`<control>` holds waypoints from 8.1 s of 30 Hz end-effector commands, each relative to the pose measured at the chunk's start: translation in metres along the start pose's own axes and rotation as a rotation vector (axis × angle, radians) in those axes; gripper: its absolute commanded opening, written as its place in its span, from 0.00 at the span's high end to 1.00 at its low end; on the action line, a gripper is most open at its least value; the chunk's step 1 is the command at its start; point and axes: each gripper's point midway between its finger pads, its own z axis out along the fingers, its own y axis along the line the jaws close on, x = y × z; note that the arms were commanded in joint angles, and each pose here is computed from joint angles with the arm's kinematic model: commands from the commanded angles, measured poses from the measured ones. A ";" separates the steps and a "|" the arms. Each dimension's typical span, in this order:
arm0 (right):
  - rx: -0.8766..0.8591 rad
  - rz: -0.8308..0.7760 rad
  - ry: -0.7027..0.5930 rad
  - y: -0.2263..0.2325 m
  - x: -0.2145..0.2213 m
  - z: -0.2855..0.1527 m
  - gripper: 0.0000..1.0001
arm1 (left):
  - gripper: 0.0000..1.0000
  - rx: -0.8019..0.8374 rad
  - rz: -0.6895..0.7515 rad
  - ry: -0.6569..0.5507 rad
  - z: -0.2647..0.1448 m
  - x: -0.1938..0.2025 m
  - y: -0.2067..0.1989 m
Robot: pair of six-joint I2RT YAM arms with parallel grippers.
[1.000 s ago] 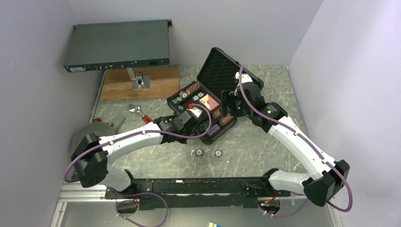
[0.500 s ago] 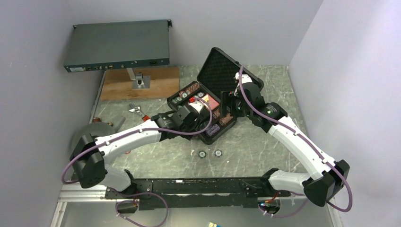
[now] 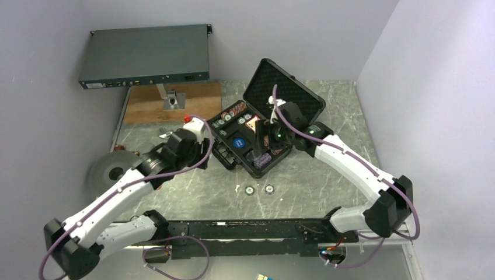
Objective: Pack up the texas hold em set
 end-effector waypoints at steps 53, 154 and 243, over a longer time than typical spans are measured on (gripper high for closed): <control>0.392 0.024 -0.354 -0.088 -0.203 -0.005 0.10 | 0.31 0.027 -0.011 -0.176 -0.058 0.015 0.033; -0.122 0.121 -0.099 0.038 -0.082 0.079 0.62 | 0.25 0.026 -0.134 -0.115 -0.023 0.011 0.020; 0.027 0.151 0.243 -0.065 0.090 0.095 0.87 | 0.63 0.566 -0.708 -0.086 0.088 0.049 -0.129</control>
